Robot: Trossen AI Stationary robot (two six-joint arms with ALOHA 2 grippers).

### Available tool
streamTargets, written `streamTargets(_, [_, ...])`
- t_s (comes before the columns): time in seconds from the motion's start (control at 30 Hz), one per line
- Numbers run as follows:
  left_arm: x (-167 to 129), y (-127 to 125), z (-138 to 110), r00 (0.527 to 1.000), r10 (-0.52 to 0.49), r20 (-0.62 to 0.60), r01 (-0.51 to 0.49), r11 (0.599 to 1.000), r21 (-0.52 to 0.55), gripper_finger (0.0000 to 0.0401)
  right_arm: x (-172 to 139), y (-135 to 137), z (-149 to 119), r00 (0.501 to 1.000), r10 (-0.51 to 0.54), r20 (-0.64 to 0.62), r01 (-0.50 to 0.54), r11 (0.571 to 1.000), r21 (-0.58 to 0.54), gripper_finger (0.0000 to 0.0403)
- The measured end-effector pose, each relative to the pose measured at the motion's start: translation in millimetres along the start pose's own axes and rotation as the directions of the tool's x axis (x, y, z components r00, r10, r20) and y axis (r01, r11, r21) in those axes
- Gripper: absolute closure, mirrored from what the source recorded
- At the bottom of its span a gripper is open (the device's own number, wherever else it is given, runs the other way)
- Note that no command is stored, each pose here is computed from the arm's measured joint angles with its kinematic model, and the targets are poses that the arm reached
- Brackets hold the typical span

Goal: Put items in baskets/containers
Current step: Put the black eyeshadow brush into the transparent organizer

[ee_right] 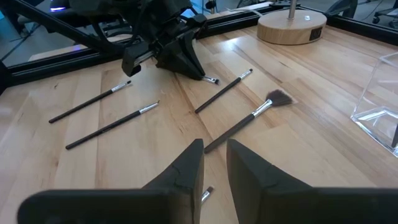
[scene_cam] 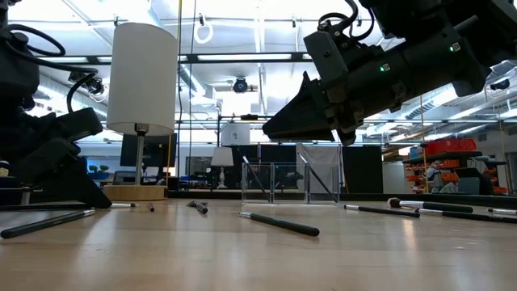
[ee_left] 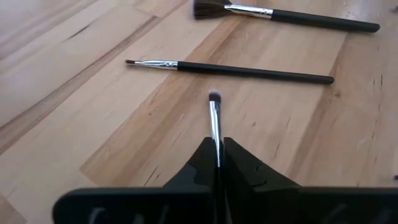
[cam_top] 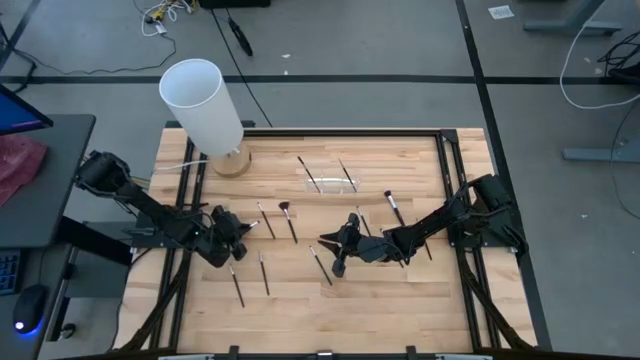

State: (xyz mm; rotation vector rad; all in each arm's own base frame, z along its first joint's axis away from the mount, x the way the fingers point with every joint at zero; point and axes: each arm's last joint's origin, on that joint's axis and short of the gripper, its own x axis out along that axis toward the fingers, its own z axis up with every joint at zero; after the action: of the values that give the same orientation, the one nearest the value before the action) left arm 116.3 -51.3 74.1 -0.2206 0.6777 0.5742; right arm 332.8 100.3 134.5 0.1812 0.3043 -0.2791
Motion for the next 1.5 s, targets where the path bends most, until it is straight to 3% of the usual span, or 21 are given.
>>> streamTargets(0.47, [-8.5,-5.5,11.0,0.993,-0.097,0.062,0.101,0.993,-0.060,0.0400,0.0,0.1,0.2,1.000,0.001,0.002,-0.001,1.000,0.007,0.0333])
streamTargets(0.8, [-9.6,-7.6,14.7,0.989,-0.100,0.110,0.106,0.993,-0.047,0.0400,0.5,-0.4,1.0,1.000,0.000,0.007,0.000,1.000,0.012,0.0333])
streamTargets(1.07, [-12.4,-16.1,26.3,0.987,-0.096,0.130,0.101,0.995,-0.028,0.0374,1.7,-2.4,1.7,1.000,-0.006,0.008,0.006,1.000,0.015,0.0333])
streamTargets(1.27, [-12.0,-17.5,49.9,0.993,0.052,0.103,-0.049,0.998,-0.032,0.0322,1.7,-2.4,1.8,1.000,-0.006,0.009,0.006,1.000,0.015,0.0333])
streamTargets(1.37, [-9.6,-8.4,59.6,0.988,0.157,-0.002,-0.157,0.985,-0.071,0.0277,1.7,-2.4,1.7,1.000,-0.006,0.008,0.006,1.000,0.015,0.0333])
streamTargets(1.5, [-3.1,6.8,61.8,0.962,0.222,-0.157,-0.235,0.969,-0.071,0.0208,1.7,-2.4,1.7,1.000,-0.006,0.009,0.006,1.000,0.013,0.0333])
